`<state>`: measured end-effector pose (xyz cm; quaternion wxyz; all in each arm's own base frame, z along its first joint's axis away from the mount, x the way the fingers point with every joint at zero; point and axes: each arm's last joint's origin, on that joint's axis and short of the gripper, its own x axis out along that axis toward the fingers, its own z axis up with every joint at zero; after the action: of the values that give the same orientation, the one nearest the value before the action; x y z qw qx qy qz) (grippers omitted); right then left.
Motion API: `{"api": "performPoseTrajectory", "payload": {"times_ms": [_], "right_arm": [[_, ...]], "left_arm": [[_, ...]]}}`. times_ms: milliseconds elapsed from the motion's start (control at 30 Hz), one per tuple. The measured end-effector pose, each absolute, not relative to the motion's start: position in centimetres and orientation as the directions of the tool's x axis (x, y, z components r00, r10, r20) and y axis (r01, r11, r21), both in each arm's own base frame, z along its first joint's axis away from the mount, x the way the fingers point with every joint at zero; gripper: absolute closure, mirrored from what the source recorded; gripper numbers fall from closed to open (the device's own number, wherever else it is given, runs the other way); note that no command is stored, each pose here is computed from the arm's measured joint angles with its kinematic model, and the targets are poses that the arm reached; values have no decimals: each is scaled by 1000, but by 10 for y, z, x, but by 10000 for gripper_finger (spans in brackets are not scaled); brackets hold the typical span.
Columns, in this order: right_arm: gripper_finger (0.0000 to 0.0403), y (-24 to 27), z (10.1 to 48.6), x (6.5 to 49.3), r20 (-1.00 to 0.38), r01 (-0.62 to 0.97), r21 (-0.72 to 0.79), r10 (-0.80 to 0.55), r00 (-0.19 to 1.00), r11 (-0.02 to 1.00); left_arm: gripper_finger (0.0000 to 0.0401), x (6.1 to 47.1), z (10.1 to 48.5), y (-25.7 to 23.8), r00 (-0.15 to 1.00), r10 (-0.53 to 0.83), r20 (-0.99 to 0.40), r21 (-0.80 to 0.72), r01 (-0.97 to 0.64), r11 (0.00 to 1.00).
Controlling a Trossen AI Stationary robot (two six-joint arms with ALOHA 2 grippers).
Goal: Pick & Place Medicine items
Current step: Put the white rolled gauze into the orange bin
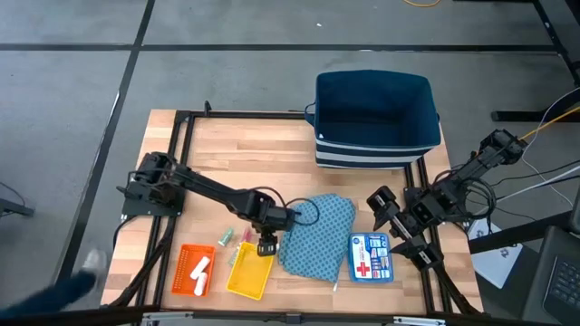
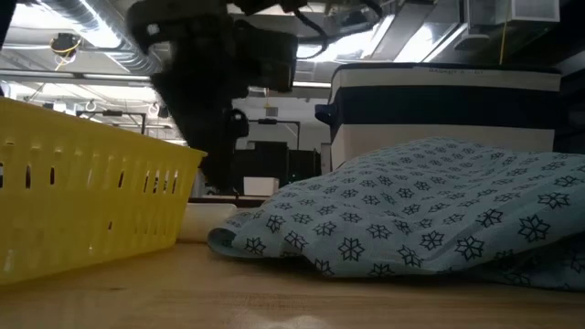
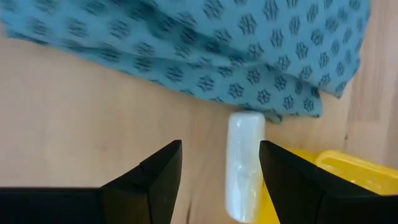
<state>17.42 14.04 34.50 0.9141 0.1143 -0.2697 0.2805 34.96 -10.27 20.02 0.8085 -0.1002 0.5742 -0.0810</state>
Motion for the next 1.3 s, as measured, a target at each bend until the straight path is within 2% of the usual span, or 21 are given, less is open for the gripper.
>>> {"api": "performPoseTrajectory", "payload": {"times_ms": [200, 400, 900, 1067, 1300], "right_arm": [[172, 140, 344, 175, 542, -586, 88, 455, 707, 806], [172, 141, 343, 176, 539, -587, 90, 456, 708, 805], [172, 141, 341, 177, 516, -585, 146, 443, 733, 798], [172, 141, 341, 177, 517, -584, 146, 442, 733, 798], [172, 141, 341, 177, 515, -584, 146, 443, 734, 798]], "left_arm": [[191, 352, 184, -110, 281, -247, -928, -244, 45, 969], [191, 354, 183, -115, 291, -298, -909, -291, 66, 954], [194, 360, 168, -112, 263, -286, -922, -295, 5, 956], [233, 362, 165, -107, 259, -282, -924, -300, -33, 953], [337, 362, 184, -90, 292, -364, -884, -411, -114, 905]]}}
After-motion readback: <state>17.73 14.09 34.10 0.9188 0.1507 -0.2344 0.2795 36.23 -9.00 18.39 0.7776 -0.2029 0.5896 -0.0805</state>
